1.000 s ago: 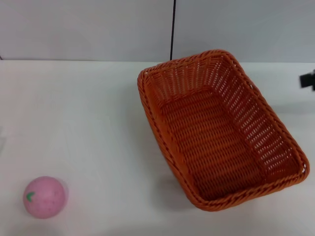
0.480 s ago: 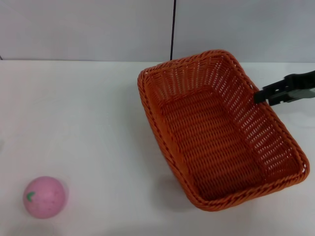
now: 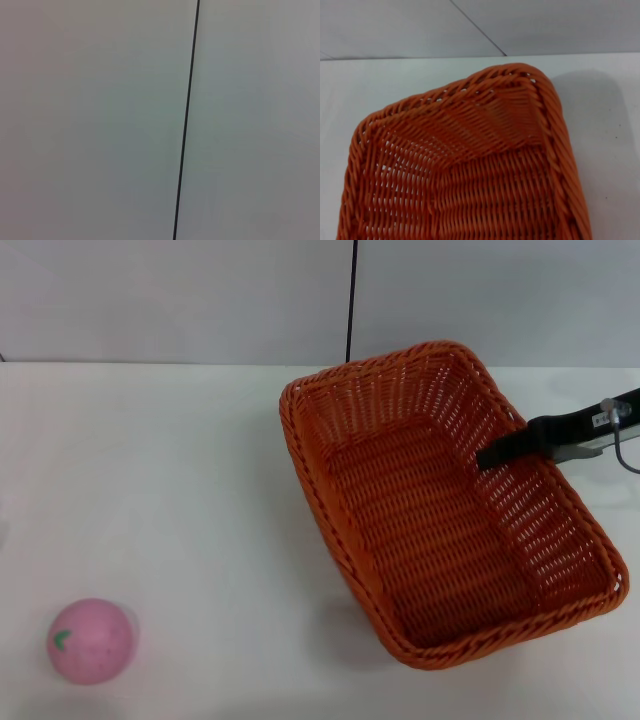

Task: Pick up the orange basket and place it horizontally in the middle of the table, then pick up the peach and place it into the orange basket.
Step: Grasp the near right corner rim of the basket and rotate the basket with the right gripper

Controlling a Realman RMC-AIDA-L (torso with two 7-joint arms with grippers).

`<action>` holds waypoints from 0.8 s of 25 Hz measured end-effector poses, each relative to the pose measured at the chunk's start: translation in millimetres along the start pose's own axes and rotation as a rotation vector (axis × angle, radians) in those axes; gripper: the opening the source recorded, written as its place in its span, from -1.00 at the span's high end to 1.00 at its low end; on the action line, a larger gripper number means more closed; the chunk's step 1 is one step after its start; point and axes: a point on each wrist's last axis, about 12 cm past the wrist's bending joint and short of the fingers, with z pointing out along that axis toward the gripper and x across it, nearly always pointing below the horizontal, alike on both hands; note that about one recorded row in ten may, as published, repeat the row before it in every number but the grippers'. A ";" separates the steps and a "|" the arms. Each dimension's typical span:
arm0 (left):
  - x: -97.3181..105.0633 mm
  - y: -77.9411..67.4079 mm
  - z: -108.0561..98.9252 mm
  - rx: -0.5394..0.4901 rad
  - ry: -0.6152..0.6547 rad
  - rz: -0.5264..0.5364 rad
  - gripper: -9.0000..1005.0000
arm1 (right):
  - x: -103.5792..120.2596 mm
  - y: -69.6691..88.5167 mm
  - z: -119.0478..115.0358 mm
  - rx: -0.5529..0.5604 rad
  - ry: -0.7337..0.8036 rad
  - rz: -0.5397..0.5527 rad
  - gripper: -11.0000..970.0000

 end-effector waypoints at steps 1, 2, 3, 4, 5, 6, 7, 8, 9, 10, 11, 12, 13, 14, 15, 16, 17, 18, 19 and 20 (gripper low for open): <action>0.0 0.0 0.2 0.000 0.000 0.000 -0.58 | 0.0 0.3 0.9 0.002 0.001 -0.003 0.04; 0.0 0.1 -0.2 0.000 0.001 0.000 -0.57 | 0.1 1.1 2.8 0.010 0.009 -0.012 0.05; 0.0 0.1 -0.2 0.000 0.001 0.000 -0.57 | 0.1 1.1 2.8 0.010 0.009 -0.012 0.05; 0.0 0.3 -0.8 -0.001 0.002 0.001 -0.57 | 0.1 1.5 3.5 0.013 0.012 -0.016 0.05; 0.0 0.4 -1.2 -0.002 0.003 0.001 -0.57 | 0.1 2.1 4.1 0.016 0.014 -0.021 0.06; 0.0 0.6 -1.7 -0.003 0.004 0.001 -0.57 | 0.3 2.3 4.3 0.018 0.014 -0.024 0.06; -0.1 0.7 -2.2 -0.004 0.004 0.001 -0.57 | 0.4 2.6 4.5 0.021 0.015 -0.028 0.07; -0.1 0.8 -2.4 -0.005 0.005 0.002 -0.57 | 0.5 3.0 4.6 0.025 0.017 -0.035 0.07; -0.1 0.8 -2.6 -0.006 0.005 0.001 -0.57 | 0.6 3.2 4.7 0.030 0.018 -0.042 0.07; 0.0 0.7 -2.6 -0.007 0.005 0.001 -0.57 | 0.8 3.3 4.8 0.032 0.020 -0.050 0.08; 0.0 0.7 -2.6 -0.007 0.005 0.001 -0.56 | 1.1 3.4 5.1 0.034 0.022 -0.060 0.08; 0.0 0.6 -2.6 -0.006 0.004 0.001 -0.56 | 1.5 3.6 5.6 0.034 0.023 -0.071 0.09; 0.1 0.4 -2.5 -0.006 0.004 0.000 -0.56 | 1.9 3.7 6.0 0.034 0.024 -0.078 0.09; 0.1 0.3 -2.4 -0.005 0.004 0.000 -0.56 | 2.2 3.7 6.4 0.033 0.024 -0.084 0.09; 0.0 0.2 -2.4 -0.005 0.004 0.000 -0.56 | 2.8 3.6 6.7 0.033 0.024 -0.092 0.18; 0.0 0.1 -2.4 -0.005 0.003 -0.001 -0.56 | 3.2 3.7 6.8 0.032 0.022 -0.099 0.27; 0.0 0.0 -2.4 -0.004 0.002 -0.001 -0.56 | 3.7 3.7 5.9 0.033 0.016 -0.114 0.36; -0.1 -0.1 -2.4 -0.004 0.001 -0.001 -0.56 | 3.5 4.1 4.3 0.034 0.005 -0.129 0.44; -0.2 0.0 -2.4 -0.005 0.000 -0.001 -0.56 | 3.3 4.9 2.2 0.035 -0.008 -0.150 0.53; -0.2 0.0 -2.4 -0.005 0.000 -0.001 -0.55 | 3.5 6.1 -0.2 0.035 -0.022 -0.174 0.56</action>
